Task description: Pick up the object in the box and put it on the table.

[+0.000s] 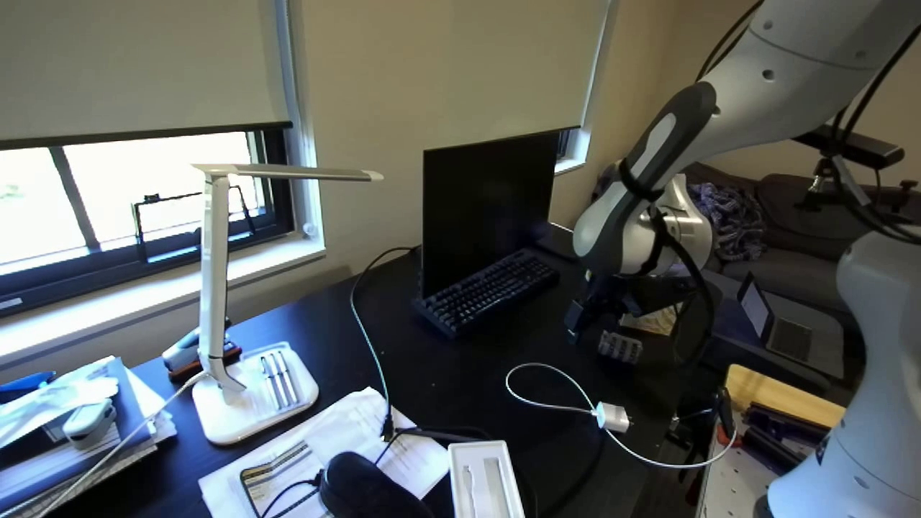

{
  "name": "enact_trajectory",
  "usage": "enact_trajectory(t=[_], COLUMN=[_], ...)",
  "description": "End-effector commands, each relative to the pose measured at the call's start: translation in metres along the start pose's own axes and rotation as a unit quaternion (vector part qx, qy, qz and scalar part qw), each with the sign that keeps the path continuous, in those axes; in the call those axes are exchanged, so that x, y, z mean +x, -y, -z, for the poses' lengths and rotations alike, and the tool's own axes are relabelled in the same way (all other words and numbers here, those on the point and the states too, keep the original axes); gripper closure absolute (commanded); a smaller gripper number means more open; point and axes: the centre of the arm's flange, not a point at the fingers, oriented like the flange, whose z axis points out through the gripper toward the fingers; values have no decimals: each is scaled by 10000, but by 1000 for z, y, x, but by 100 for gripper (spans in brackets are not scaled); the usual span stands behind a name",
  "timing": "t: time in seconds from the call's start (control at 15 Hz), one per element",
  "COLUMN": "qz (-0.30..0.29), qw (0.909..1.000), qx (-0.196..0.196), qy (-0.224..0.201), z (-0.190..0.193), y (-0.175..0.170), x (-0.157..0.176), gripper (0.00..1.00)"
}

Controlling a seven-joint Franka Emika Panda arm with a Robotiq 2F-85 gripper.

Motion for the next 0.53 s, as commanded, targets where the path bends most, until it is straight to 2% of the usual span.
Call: enact_trajectory(t=[0.0,0.13,0.2,0.47], qz=[-13,-20,0,2], qw=[9968,9943,9973,9965], qx=[-474,-541,-275,-391], qy=[637,917,676,733], z=[69,73,7,17], y=[13,14,11,15], x=[-30,-32,-9,-9], gripper=[0,0,0,0])
